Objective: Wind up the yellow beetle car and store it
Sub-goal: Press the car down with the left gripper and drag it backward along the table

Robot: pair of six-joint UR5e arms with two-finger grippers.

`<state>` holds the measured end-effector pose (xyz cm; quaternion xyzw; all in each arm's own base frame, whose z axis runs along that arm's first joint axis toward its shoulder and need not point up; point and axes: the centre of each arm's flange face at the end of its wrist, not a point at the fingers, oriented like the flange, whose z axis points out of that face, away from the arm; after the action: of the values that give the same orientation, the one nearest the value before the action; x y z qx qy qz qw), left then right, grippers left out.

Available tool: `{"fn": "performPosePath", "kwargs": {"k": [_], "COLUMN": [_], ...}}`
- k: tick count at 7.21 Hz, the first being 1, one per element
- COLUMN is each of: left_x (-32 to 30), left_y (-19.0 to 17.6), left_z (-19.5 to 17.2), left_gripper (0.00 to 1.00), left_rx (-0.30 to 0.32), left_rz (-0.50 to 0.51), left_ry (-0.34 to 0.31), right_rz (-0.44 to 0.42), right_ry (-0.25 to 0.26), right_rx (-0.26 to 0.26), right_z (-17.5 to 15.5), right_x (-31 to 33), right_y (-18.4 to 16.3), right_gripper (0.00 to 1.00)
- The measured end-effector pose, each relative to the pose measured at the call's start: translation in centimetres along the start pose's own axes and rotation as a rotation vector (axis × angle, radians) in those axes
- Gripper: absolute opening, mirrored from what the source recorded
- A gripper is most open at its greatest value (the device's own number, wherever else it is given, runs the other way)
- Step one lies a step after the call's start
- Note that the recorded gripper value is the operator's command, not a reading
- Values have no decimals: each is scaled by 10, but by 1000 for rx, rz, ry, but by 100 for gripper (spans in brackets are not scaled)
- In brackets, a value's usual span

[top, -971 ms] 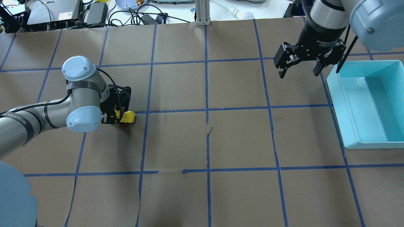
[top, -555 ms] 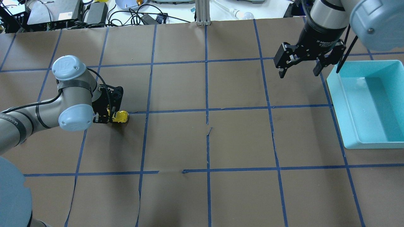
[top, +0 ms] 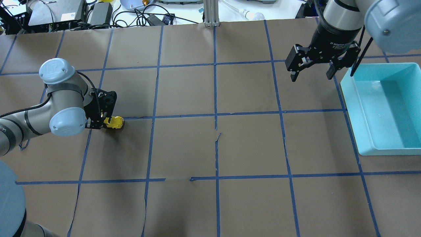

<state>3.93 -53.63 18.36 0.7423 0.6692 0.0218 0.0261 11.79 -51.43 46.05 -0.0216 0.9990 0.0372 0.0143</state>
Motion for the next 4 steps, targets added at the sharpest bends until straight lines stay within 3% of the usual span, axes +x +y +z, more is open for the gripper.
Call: {"fn": "performPosePath", "kwargs": {"k": [3, 4], "left_x": [4, 4], "left_y": [17, 18], "left_z": [5, 5], "left_gripper": [13, 75], "left_rx": [7, 8], "left_rz": [5, 6], "left_ry": [7, 8], "right_rz": [0, 0], "right_ry": [1, 1], "right_rx": [-1, -2], "right_z": [0, 0], "right_x": [0, 0], "right_y": [0, 0], "right_gripper": [100, 100]}}
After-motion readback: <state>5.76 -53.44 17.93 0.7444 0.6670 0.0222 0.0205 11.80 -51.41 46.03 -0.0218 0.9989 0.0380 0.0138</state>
